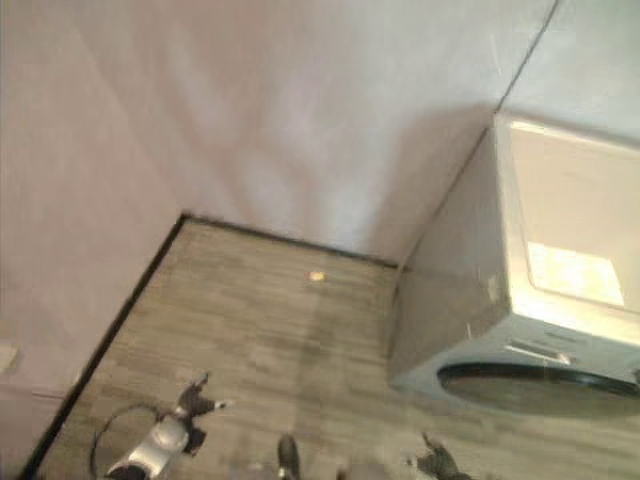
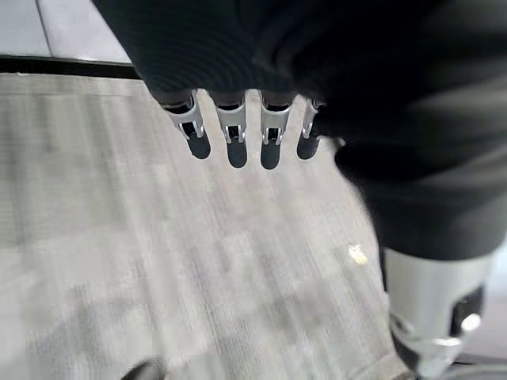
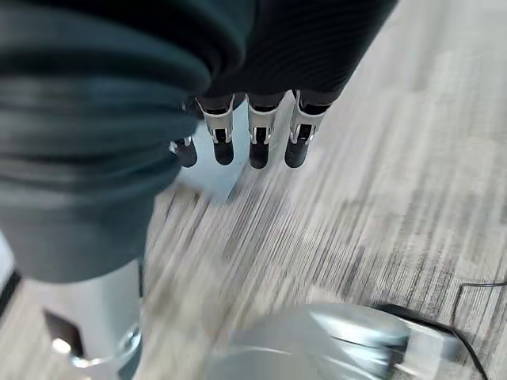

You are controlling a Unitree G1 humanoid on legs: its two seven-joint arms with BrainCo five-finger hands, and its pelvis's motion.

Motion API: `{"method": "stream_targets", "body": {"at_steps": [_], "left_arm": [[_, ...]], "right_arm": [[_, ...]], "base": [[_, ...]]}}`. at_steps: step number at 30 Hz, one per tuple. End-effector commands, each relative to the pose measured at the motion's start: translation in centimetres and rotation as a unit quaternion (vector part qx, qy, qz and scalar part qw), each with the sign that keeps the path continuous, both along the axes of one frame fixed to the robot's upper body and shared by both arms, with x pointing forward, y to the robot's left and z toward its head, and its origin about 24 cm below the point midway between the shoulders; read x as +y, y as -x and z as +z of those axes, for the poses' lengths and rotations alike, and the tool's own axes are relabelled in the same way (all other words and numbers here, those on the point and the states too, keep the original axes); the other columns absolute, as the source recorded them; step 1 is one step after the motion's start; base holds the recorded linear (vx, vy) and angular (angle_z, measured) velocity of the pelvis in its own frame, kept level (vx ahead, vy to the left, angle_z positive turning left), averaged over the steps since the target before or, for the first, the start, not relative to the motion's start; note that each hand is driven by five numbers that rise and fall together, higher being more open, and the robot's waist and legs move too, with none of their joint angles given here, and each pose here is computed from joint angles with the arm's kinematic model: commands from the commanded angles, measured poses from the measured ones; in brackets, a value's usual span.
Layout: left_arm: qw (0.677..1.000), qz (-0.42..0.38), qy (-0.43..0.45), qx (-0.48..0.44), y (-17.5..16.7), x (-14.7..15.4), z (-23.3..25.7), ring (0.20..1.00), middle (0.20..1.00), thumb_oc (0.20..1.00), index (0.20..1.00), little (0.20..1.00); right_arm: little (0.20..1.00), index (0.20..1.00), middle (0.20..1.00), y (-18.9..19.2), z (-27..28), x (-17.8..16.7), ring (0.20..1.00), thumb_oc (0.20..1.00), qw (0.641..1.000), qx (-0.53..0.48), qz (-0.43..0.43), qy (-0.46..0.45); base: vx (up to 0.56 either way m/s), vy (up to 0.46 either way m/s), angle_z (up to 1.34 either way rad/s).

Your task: Put brush and paste in cup on sink, flatten towel.

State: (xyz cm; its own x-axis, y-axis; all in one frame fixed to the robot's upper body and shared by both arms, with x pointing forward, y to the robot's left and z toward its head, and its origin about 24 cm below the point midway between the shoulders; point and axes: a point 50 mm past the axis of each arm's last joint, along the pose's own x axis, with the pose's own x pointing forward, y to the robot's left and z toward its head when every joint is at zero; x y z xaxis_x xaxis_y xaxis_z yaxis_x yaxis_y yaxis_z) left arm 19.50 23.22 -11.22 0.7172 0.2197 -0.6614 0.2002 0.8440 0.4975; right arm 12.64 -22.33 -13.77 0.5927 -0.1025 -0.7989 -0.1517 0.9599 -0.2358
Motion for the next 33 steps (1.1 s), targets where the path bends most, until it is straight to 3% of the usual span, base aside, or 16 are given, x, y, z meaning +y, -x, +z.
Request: {"method": "stream_targets", "body": {"at_steps": [1, 9, 14, 24, 33], "left_arm": [[1.000, 0.019, -0.016, -0.004, 0.4, 1.4, 0.1, 1.000, 1.000, 1.000, 1.000, 1.000], [0.999, -0.014, -0.025, 0.024, 0.8, 0.3, -0.8, 1.000, 1.000, 1.000, 1.000, 1.000], [1.000, -0.017, -0.026, 0.002, -0.5, 0.2, -0.1, 1.000, 1.000, 1.000, 1.000, 1.000], [0.999, -0.030, -0.022, 0.010, -0.7, -0.6, -0.3, 1.000, 1.000, 1.000, 1.000, 1.000], [0.999, -0.001, 0.000, 0.039, 2.0, -0.6, -1.6, 1.000, 1.000, 1.000, 1.000, 1.000]], "right_arm": [[1.000, 1.000, 1.000, 0.1, 0.6, -1.1, 1.000, 1.000, 1.000, -0.022, -0.011, 0.003], [1.000, 1.000, 1.000, 1.3, 0.1, -1.4, 1.000, 1.000, 1.000, 0.004, 0.010, 0.011], [1.000, 1.000, 1.000, -0.1, 0.7, -2.0, 1.000, 1.000, 1.000, -0.018, 0.001, 0.026], [1.000, 1.000, 1.000, 1.3, -0.8, -1.4, 1.000, 1.000, 0.999, 0.038, -0.011, 0.036], [1.000, 1.000, 1.000, -1.4, -0.7, 0.3, 1.000, 1.000, 0.999, 0.029, 0.002, 0.026]], "base": [[0.44, -0.086, 0.86], [0.26, -0.145, 1.46], [0.11, -0.131, 1.11], [0.03, 0.020, 0.70], [0.02, 0.102, 0.57]]}}
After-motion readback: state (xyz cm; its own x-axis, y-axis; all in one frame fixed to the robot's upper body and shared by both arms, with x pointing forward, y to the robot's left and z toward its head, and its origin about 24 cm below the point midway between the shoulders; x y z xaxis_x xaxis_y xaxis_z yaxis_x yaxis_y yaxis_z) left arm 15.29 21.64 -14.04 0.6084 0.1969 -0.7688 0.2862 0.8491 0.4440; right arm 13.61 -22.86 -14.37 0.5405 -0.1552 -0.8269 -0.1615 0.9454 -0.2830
